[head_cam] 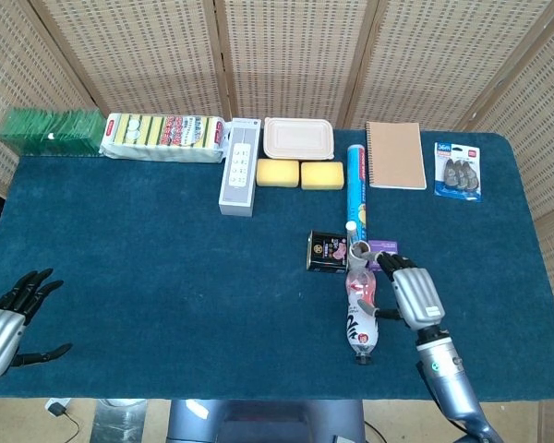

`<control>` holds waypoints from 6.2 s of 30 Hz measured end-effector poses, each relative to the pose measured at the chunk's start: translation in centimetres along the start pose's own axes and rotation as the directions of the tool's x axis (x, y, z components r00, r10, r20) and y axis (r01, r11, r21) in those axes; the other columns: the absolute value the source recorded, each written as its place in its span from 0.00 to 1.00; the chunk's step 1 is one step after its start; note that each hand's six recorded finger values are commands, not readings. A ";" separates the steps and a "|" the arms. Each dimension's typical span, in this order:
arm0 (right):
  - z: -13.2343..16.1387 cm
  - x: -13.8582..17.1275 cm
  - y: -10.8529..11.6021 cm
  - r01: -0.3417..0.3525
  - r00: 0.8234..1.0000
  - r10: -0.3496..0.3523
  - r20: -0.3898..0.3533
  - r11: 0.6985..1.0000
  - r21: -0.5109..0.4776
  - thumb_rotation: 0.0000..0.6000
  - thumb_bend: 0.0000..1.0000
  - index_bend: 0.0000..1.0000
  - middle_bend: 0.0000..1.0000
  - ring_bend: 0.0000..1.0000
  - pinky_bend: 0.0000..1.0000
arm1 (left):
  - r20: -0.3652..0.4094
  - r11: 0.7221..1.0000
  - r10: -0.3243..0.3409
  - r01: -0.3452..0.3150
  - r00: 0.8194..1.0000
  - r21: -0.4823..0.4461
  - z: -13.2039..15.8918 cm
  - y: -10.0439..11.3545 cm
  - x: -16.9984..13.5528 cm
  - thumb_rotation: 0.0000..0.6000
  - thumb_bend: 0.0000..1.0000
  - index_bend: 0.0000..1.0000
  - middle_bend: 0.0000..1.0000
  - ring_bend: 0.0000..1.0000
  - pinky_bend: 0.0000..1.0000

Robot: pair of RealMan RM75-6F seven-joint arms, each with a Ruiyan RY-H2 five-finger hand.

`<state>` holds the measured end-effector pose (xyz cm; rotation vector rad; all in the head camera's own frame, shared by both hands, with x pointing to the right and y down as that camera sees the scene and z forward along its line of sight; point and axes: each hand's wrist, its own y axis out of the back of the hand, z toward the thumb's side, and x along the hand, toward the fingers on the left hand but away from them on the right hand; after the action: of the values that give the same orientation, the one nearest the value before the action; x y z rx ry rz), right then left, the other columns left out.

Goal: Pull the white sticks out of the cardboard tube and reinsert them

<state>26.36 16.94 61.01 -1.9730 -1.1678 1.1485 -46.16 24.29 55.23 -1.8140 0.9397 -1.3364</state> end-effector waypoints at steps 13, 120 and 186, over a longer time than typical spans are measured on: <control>0.8 -2.1 -0.7 -0.014 1.000 0.014 -0.003 0.999 0.044 0.87 0.24 0.23 0.28 0.28 0.33 | -0.010 1.000 -0.009 0.009 1.000 0.000 -0.2 -0.1 0.4 0.75 0.11 0.11 0.06 0.02 0.23; 1.1 -9.0 -1.8 -0.023 0.996 0.005 0.091 0.981 0.195 1.00 0.26 0.41 0.47 0.44 0.45 | -0.039 1.000 -0.020 0.020 0.999 0.004 -0.7 -0.4 1.0 0.76 0.11 0.11 0.06 0.02 0.23; 3.9 -9.0 -1.8 0.040 0.998 -0.052 0.034 0.962 0.272 1.00 0.36 0.69 0.85 1.00 1.00 | -0.036 1.000 -0.014 0.014 0.999 0.001 -0.7 -0.2 0.9 0.75 0.11 0.11 0.06 0.02 0.23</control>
<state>19.90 9.93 64.10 -1.7141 -1.0109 1.2574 -46.63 23.54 56.01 -1.8040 0.9474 -1.3822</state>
